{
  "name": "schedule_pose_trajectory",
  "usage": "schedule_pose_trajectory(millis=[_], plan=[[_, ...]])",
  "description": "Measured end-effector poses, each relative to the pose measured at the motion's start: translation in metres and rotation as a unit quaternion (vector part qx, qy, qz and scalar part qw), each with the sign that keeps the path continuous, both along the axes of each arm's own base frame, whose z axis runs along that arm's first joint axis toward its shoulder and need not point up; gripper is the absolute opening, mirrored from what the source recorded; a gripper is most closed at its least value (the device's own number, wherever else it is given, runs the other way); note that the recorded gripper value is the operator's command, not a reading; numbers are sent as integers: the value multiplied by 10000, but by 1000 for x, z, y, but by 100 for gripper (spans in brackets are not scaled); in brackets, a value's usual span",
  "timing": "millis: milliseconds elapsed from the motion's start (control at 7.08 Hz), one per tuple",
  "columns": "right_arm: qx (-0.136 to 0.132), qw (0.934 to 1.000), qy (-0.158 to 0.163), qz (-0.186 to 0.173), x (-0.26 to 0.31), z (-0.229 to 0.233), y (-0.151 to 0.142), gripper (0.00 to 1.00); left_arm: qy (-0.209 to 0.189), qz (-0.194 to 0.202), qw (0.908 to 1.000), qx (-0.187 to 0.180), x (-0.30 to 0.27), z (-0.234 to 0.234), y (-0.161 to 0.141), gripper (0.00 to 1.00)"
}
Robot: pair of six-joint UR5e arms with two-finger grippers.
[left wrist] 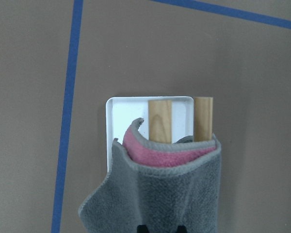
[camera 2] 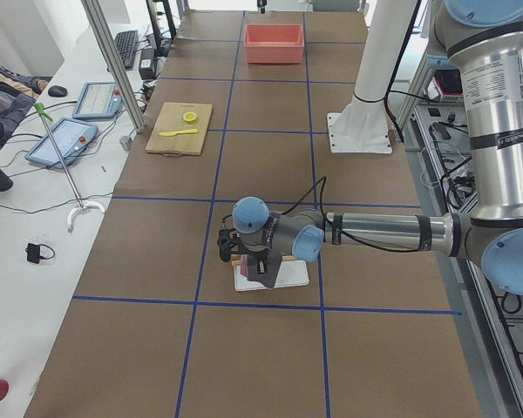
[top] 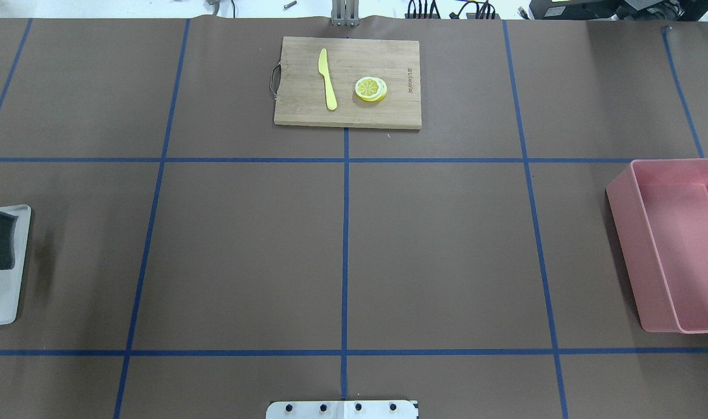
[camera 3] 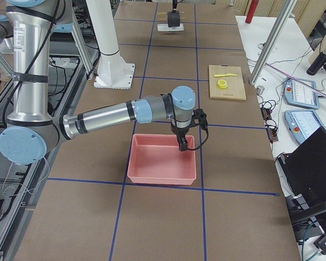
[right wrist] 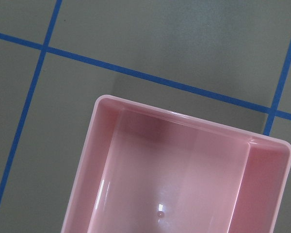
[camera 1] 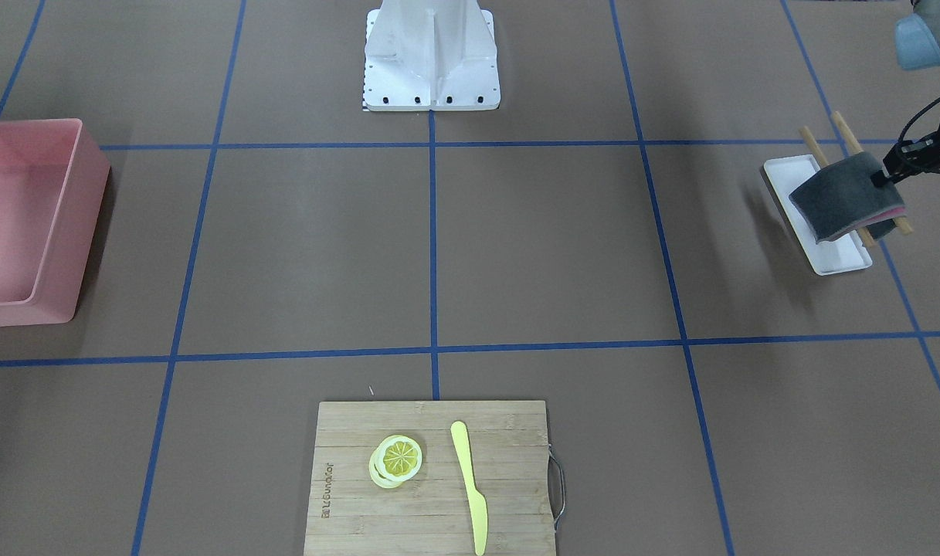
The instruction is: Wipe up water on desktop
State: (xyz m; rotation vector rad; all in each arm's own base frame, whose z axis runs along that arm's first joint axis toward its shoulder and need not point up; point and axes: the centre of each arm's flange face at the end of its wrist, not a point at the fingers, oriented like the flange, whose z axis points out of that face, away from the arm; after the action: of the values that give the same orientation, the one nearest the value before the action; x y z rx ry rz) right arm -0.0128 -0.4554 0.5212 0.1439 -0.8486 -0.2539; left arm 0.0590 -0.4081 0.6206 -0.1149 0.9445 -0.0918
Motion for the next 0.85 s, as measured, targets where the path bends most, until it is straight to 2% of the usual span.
schedule_pose_trajectory(millis=[141, 565, 847], plan=[[3, 10000, 0, -6, -1, 0, 0, 100, -3, -1, 10000, -2, -2, -1, 6, 1], [6, 10000, 5, -18, -2, 0, -1, 100, 24, -27, 10000, 70, -7, -14, 18, 0], [80, 10000, -8, -43, -6, -8, -4, 100, 178, -73, 9995, 242, -11, -53, 16, 0]])
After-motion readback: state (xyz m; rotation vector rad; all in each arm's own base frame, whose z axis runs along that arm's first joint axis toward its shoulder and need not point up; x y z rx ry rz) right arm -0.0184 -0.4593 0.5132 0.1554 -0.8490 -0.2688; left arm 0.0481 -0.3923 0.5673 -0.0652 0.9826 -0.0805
